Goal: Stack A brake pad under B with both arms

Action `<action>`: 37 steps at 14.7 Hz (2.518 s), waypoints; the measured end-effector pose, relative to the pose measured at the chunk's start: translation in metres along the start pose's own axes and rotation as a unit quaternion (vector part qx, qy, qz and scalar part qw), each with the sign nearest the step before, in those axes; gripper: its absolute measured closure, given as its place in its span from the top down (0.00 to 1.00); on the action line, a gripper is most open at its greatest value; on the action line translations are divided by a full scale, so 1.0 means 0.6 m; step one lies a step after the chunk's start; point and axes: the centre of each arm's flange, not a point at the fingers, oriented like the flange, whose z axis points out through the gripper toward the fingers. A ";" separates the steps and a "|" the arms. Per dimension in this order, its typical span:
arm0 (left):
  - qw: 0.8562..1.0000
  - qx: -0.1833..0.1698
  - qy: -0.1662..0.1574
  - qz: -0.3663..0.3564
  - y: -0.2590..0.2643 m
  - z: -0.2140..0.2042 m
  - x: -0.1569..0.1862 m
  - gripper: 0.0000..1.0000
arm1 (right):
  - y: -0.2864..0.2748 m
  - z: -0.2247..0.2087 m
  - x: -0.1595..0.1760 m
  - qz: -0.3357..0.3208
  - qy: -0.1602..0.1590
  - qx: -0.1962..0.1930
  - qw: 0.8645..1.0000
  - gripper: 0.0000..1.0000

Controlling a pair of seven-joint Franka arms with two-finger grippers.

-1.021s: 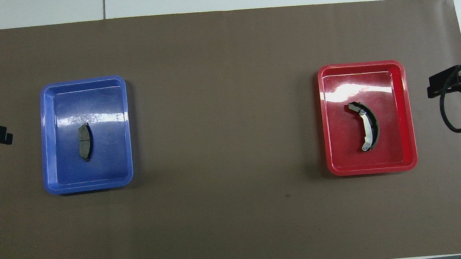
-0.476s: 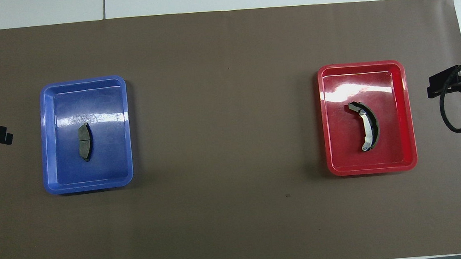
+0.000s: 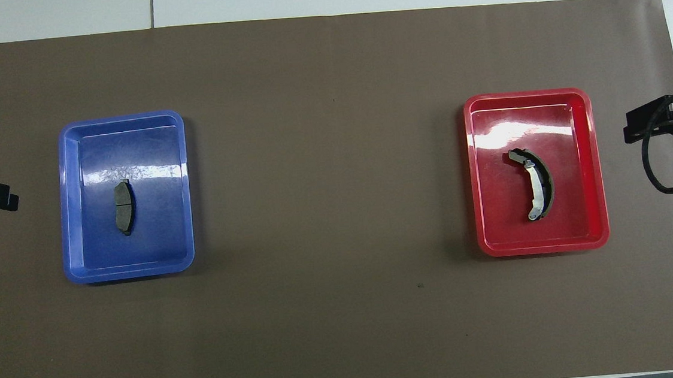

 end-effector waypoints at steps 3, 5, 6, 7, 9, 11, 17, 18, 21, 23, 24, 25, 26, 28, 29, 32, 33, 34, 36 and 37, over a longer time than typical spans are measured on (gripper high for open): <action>1.000 0.000 0.000 0.000 0.000 0.000 0.000 0.99 | 0.000 0.000 0.000 0.000 0.000 0.000 1.000 1.00; 1.000 0.000 0.000 0.000 0.000 0.000 0.000 0.99 | 0.000 0.000 0.000 0.000 0.000 0.000 1.000 1.00; 1.000 0.000 0.000 0.000 0.000 0.000 0.000 0.99 | 0.000 0.001 0.000 0.000 -0.001 0.000 1.000 1.00; 1.000 0.000 0.000 0.000 0.000 0.000 0.000 0.99 | 0.000 0.002 0.000 0.000 -0.001 0.000 1.000 1.00; 1.000 0.000 -0.003 0.000 0.000 0.001 -0.001 0.99 | 0.000 0.002 0.000 0.000 -0.001 0.000 1.000 1.00; 1.000 0.000 -0.001 0.002 0.003 0.001 0.000 0.99 | 0.000 0.002 0.000 0.000 -0.001 0.000 1.000 1.00; 0.999 0.008 0.038 0.031 0.053 0.101 0.035 0.99 | 0.000 0.002 0.000 0.000 -0.001 0.000 1.000 1.00; 0.999 0.009 0.041 0.032 0.055 0.135 0.038 0.99 | 0.000 0.003 0.000 0.000 -0.002 0.000 1.000 1.00; 0.999 0.009 0.040 0.033 0.056 0.246 0.031 0.99 | -0.001 0.029 0.001 -0.001 -0.001 0.000 1.000 1.00; 0.999 0.009 0.040 0.033 0.057 0.313 0.020 0.99 | -0.003 0.065 0.001 -0.003 0.009 0.002 1.000 1.00; 0.999 0.010 0.041 0.033 0.057 0.346 0.015 0.99 | -0.006 0.093 0.000 -0.004 0.014 0.004 1.000 1.00; 0.998 0.010 0.044 0.033 0.057 0.374 0.013 0.99 | -0.009 0.123 0.000 -0.006 0.017 0.007 1.000 1.00; 0.998 0.011 0.047 0.033 0.057 0.397 0.013 0.98 | -0.012 0.153 0.000 -0.007 0.017 0.009 1.000 1.00; 0.998 0.013 0.053 0.032 0.057 0.431 0.020 0.98 | -0.018 0.205 0.003 -0.018 0.012 0.015 1.000 1.00; 0.998 0.013 0.055 0.032 0.056 0.443 0.024 0.97 | -0.021 0.228 0.005 -0.030 0.013 0.020 0.999 1.00; 0.998 0.014 0.055 0.032 0.055 0.477 0.033 0.95 | -0.026 0.321 0.007 -0.063 0.041 0.030 0.997 1.00; 0.998 0.015 0.055 0.033 0.057 0.487 0.035 0.95 | -0.027 0.359 0.003 -0.071 0.055 0.029 0.996 1.00; 0.998 0.015 0.054 0.034 0.059 0.496 0.037 0.95 | -0.027 0.397 -0.003 -0.078 0.060 0.028 0.995 1.00; 0.998 0.015 0.053 0.035 0.063 0.504 0.039 0.95 | -0.027 0.453 -0.018 -0.099 0.053 0.026 0.993 1.00; 0.998 0.015 0.053 0.035 0.064 0.504 0.039 0.95 | -0.025 0.468 -0.023 -0.105 0.054 0.025 0.993 1.00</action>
